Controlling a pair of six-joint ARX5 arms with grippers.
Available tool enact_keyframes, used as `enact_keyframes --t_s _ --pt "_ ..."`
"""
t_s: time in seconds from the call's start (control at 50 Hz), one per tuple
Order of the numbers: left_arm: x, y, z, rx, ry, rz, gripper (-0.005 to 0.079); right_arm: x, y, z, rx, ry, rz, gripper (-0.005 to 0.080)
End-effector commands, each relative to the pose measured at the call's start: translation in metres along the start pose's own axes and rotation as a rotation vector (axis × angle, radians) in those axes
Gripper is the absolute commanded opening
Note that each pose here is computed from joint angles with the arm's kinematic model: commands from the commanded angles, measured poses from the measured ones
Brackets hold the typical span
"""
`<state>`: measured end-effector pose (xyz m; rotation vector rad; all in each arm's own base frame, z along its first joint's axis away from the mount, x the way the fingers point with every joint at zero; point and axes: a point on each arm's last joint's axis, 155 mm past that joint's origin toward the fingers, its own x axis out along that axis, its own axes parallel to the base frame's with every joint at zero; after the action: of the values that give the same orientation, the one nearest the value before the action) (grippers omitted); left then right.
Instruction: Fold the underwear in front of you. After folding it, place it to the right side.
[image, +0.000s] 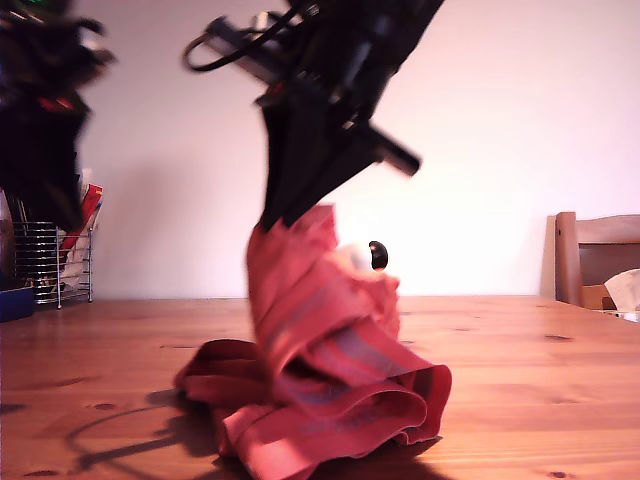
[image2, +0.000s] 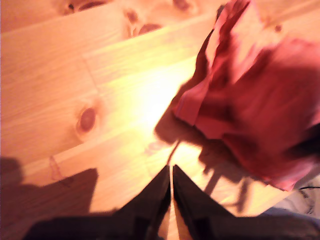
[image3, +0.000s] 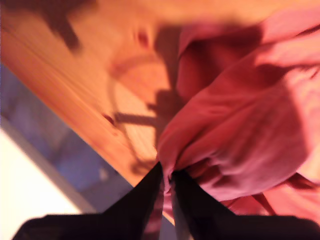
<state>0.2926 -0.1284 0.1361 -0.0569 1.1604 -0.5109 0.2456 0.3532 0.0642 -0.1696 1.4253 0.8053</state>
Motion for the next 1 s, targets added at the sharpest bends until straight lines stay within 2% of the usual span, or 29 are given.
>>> enact_keyframes --t_s 0.0,0.06,0.18,0.24,0.38,0.68,0.8,0.98 --pt "-0.002 -0.002 0.002 0.005 -0.011 -0.016 -0.0021 0.010 0.008 -0.003 -0.036 0.014 0.010 -0.0011" --pt "-0.002 -0.006 0.002 0.005 -0.012 -0.033 -0.0021 0.016 0.010 -0.005 -0.046 0.028 0.010 0.0036" --pt "-0.003 -0.015 0.003 0.006 -0.014 -0.083 -0.0021 0.020 0.017 -0.004 -0.064 0.023 0.029 0.0277" --pt "-0.003 -0.020 0.003 0.006 -0.016 -0.110 -0.0021 0.019 0.023 0.002 -0.069 0.000 0.048 0.0338" --pt "-0.005 -0.030 0.008 0.015 -0.035 -0.165 -0.0021 0.000 0.037 0.018 -0.053 -0.030 0.101 0.0340" --pt "-0.007 -0.030 0.017 0.021 -0.071 -0.184 -0.0021 -0.041 0.049 0.039 -0.055 -0.066 0.132 0.0340" --pt "-0.007 -0.038 0.022 0.039 -0.091 -0.216 -0.0021 -0.052 0.026 0.044 -0.033 -0.069 0.083 0.0340" --pt "-0.005 -0.052 0.035 0.084 -0.141 -0.236 -0.0021 -0.066 -0.027 0.039 0.051 -0.040 0.028 0.0340"
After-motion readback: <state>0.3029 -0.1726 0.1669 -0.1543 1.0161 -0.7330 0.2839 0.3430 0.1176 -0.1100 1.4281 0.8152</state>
